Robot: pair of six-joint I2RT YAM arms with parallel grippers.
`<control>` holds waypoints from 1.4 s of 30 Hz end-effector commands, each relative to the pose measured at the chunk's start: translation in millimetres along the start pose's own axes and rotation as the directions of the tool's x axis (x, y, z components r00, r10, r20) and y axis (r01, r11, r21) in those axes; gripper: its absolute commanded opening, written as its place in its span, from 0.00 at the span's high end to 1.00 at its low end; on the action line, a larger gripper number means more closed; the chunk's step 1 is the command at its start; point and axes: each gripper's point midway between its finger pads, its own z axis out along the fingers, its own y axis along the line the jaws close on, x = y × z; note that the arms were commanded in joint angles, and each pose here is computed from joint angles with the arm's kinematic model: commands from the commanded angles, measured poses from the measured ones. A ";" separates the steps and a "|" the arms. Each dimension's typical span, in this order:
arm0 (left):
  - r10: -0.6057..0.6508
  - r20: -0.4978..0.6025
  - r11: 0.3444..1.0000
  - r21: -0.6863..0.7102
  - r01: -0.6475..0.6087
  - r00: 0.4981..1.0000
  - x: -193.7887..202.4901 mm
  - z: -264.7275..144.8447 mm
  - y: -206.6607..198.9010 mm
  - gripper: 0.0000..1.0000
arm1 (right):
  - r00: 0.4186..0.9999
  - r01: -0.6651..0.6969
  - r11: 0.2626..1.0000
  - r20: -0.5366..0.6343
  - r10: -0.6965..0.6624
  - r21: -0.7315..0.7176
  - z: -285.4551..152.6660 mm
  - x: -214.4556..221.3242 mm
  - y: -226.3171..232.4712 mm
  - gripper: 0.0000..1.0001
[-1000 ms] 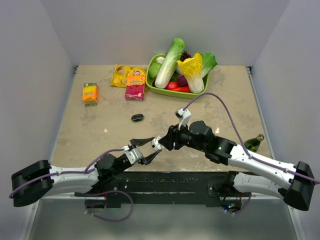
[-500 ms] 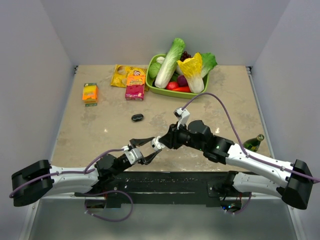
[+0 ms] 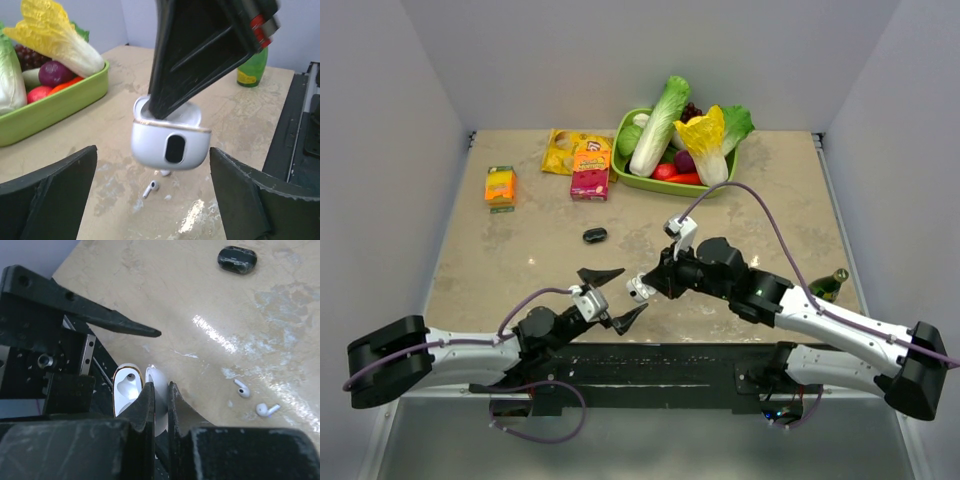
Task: Insert the wireless bluetooth earbuds into the charging case
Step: Adjust the charging case.
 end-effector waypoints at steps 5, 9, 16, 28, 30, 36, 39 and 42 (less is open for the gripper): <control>-0.082 -0.016 0.990 -0.115 0.080 0.996 -1.3 10.6 16.0 0.00 | 0.974 0.224 0.973 0.039 -0.223 -0.045 -30.4 -29.4 15.2 1.00; -0.154 -0.022 0.984 -0.094 0.151 0.988 -6.8 15.3 9.2 0.00 | 0.962 0.266 0.964 0.065 -0.265 0.004 -40.8 -38.7 9.0 1.00; -0.282 -0.018 0.914 0.298 0.274 0.959 -30.9 -4.0 -53.7 0.07 | 0.876 0.470 0.882 0.133 -0.464 -0.015 -65.6 -51.1 27.2 1.00; -0.350 -0.051 0.806 0.493 0.329 0.935 -50.0 -4.0 -70.6 0.28 | 0.840 0.537 0.832 0.003 -0.542 -0.141 -57.6 -24.3 41.7 1.00; -0.350 -0.062 0.804 0.493 0.334 0.935 -47.8 -1.2 -70.9 0.31 | 0.837 0.540 0.828 0.002 -0.547 -0.151 -57.8 -22.1 43.5 1.00; -0.354 -0.045 0.809 0.487 0.330 0.934 -53.3 7.4 -67.7 0.36 | 0.837 0.536 0.824 -0.015 -0.548 -0.187 -54.4 -12.6 47.8 1.00; -0.347 -0.041 0.816 0.479 0.323 0.937 -53.5 10.0 -65.7 0.37 | 0.841 0.528 0.827 -0.019 -0.541 -0.194 -52.9 -10.9 49.0 1.00; -0.343 -0.034 0.821 0.476 0.317 0.939 -55.0 11.8 -64.6 0.42 | 0.844 0.524 0.831 -0.018 -0.536 -0.190 -51.7 -10.6 48.4 1.00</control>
